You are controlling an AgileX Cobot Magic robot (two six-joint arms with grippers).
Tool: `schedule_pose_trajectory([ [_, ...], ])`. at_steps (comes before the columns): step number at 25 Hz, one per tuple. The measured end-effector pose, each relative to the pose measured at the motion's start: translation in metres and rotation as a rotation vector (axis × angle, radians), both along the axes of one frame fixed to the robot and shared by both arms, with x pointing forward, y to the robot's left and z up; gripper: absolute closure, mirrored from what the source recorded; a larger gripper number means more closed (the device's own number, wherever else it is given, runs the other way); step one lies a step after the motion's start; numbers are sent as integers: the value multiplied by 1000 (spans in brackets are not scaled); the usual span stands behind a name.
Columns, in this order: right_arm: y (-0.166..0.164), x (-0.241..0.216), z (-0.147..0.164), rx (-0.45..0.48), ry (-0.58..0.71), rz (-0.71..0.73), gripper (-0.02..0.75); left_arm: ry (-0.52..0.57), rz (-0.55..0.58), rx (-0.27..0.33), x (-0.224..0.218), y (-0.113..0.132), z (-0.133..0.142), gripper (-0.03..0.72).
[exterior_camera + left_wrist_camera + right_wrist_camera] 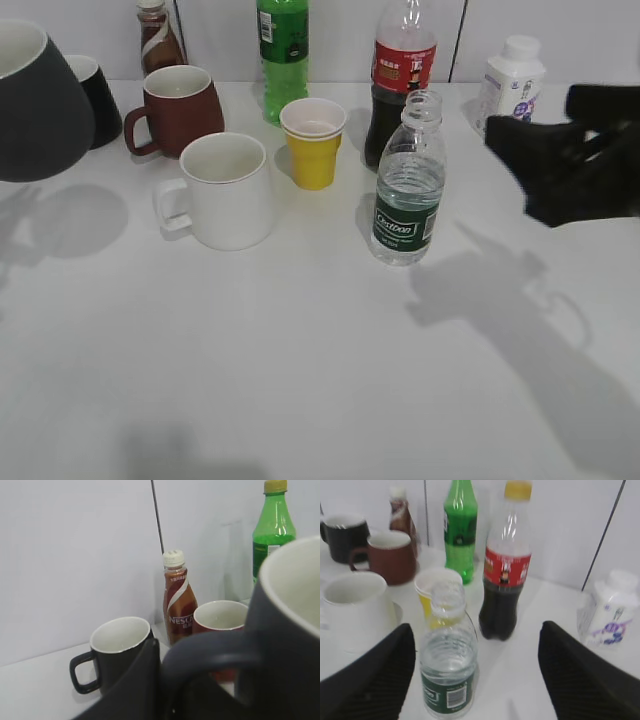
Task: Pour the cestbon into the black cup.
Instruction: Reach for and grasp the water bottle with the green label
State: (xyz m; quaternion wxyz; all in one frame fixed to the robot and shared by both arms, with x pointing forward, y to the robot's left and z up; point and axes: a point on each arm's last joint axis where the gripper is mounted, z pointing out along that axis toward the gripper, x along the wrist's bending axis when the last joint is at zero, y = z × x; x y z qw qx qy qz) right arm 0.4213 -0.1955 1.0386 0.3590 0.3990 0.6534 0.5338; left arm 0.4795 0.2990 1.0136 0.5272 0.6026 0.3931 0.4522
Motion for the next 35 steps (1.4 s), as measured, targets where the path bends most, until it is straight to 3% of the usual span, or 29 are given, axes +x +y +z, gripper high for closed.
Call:
schedule_pose_trajectory([
  [4, 11, 15, -28, -30, 66, 4, 162, 14, 0, 35, -5, -1, 5, 648],
  [9, 18, 13, -66, 1, 136, 67, 162, 23, -22, 29, -7, -5, 6, 648],
  [16, 28, 27, -103, 4, 151, 75, 126, 35, -72, 61, -9, -12, 2, 648],
  [22, 44, 54, -121, 23, 153, 59, 118, 40, -86, 75, -10, -14, 2, 648],
  [27, 60, 85, -129, 52, 159, 12, 118, 110, -124, 92, -11, -25, -5, 648],
  [29, 65, 95, -133, 58, 177, -13, 152, 138, -158, 97, -12, -35, -8, 648],
  [32, 69, 98, -134, 47, 174, 10, 279, 165, -229, 112, -16, -54, -10, 648],
  [35, 79, 91, -129, -44, 144, 170, 279, 211, -288, 135, -22, -72, -15, 648],
])
